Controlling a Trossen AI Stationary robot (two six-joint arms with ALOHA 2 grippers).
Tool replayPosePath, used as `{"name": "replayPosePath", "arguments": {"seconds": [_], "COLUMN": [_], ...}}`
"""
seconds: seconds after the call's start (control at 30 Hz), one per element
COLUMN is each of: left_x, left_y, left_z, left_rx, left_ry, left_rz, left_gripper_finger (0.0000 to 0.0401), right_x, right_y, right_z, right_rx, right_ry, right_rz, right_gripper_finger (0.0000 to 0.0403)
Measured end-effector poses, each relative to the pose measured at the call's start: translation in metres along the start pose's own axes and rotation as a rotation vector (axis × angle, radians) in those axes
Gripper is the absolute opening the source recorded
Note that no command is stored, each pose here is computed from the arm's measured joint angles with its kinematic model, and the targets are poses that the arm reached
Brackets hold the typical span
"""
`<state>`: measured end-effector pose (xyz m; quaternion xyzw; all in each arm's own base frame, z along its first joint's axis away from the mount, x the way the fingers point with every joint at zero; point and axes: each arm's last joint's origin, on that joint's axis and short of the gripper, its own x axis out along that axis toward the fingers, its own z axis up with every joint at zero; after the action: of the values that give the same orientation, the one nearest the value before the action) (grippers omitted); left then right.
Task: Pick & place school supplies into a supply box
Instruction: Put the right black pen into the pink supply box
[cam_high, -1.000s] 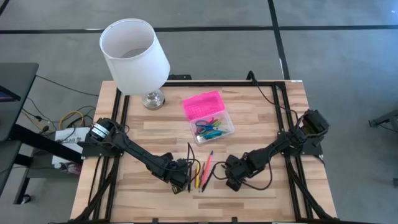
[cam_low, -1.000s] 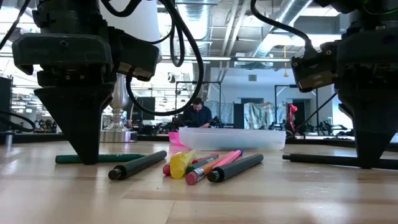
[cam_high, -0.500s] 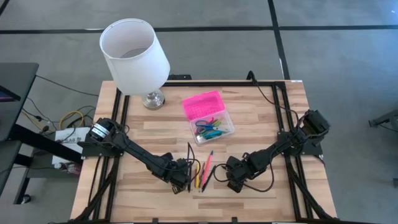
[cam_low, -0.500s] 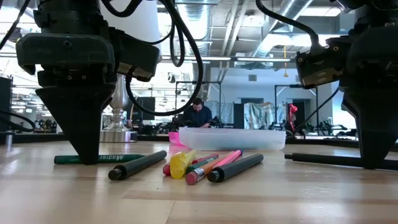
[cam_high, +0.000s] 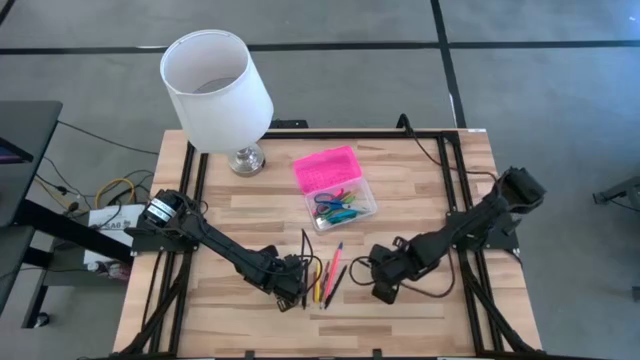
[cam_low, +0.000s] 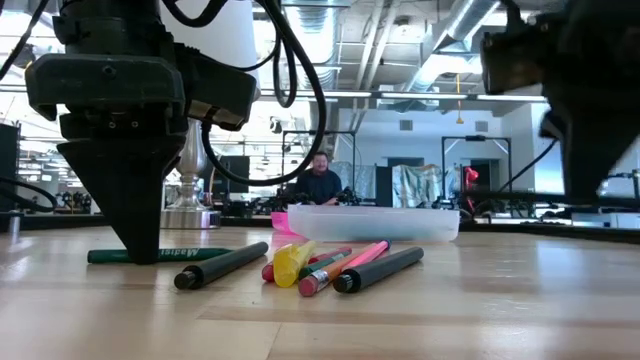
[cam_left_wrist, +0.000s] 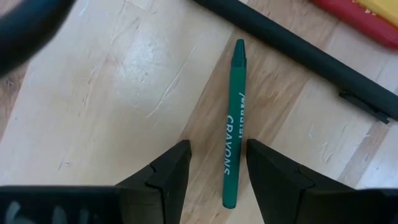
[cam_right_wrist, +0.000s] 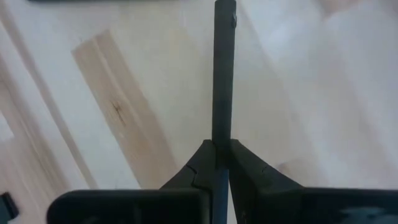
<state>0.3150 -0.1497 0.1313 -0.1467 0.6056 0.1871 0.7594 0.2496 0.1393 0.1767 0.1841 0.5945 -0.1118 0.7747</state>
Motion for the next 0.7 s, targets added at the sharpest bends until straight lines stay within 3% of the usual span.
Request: {"name": "replayPosePath", "arguments": {"seconds": [0.2,0.43,0.7], "left_x": [0.000,0.000,0.000], "left_y": [0.000,-0.001,-0.002], "left_z": [0.000,0.001,0.003], "left_rx": [-0.011,-0.043,-0.089], "left_ry": [-0.006,-0.029,-0.053], "left_rz": [0.004,0.005,-0.002], "left_gripper_finger": [0.0155,0.0155,0.0155], "right_x": [-0.024,-0.027,-0.031], "right_y": [-0.025,-0.076,-0.128], "right_z": [0.024,0.069,0.109], "right_rx": [-0.121,-0.307,-0.391], "right_ry": [-0.111,-0.157,-0.261], "right_rz": [-0.027,-0.108,-0.127], "right_gripper_finger": [0.0014,0.0017,0.0017]}}
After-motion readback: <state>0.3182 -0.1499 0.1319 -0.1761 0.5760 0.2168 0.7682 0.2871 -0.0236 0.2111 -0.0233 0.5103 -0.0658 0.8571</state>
